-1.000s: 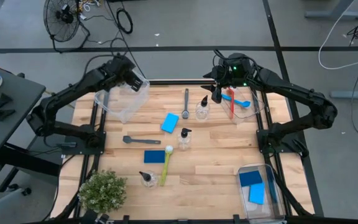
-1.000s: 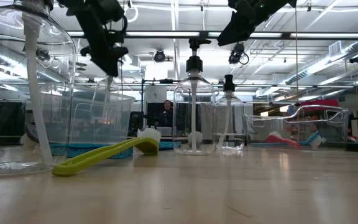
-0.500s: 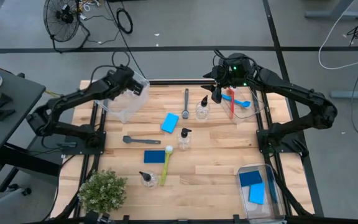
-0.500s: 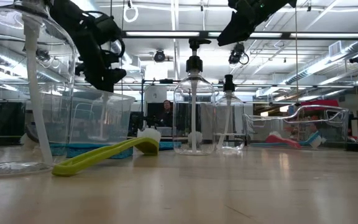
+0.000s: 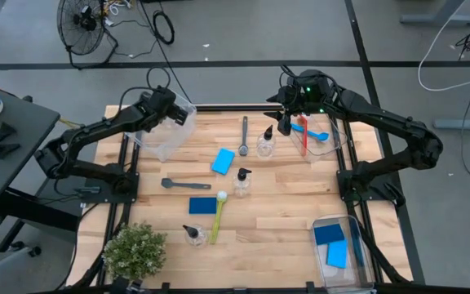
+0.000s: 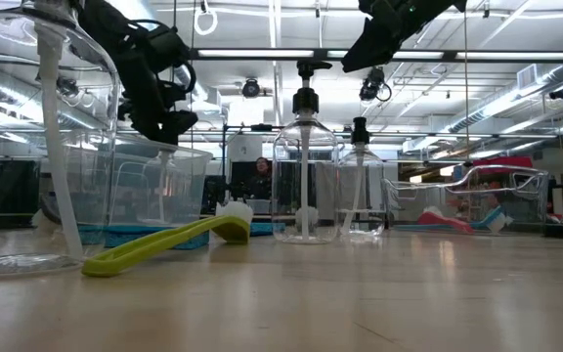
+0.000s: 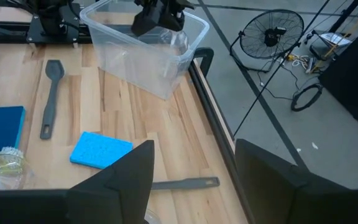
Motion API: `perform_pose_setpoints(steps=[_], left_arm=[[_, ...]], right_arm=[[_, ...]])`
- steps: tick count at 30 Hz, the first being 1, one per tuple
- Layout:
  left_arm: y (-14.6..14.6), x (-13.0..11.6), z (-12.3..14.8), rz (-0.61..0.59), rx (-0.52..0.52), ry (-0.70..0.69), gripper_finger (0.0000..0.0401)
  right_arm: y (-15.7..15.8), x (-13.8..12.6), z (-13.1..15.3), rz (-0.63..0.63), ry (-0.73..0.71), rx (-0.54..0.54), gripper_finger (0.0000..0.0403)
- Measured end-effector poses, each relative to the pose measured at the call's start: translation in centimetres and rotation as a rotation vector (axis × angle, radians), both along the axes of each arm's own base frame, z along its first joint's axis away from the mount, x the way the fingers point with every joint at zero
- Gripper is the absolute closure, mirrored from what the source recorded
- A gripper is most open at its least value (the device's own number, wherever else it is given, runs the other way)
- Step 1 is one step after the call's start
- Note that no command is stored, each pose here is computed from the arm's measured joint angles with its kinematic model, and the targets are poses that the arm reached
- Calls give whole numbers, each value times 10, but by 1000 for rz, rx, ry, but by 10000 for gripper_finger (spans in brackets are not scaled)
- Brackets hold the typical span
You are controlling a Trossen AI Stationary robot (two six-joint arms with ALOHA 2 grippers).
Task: Pick & Place Kitchen Sink Supplies
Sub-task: Put the transparent bottle spray into the transparent container
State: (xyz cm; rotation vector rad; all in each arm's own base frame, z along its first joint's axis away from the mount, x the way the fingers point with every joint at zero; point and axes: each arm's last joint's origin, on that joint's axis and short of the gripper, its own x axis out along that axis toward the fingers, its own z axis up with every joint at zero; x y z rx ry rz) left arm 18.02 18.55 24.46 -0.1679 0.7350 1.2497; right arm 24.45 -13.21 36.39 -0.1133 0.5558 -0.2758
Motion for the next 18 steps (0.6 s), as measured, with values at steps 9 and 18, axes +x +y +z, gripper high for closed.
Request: perform_pose_setpoints(steps=[9,18], left_arm=[[0,-1,0,17,15,18,188],[1,0,2,11,28,35,113]], right_arm=[[0,0,0,0,0,0,176],[0,0,0,0,0,1,176]])
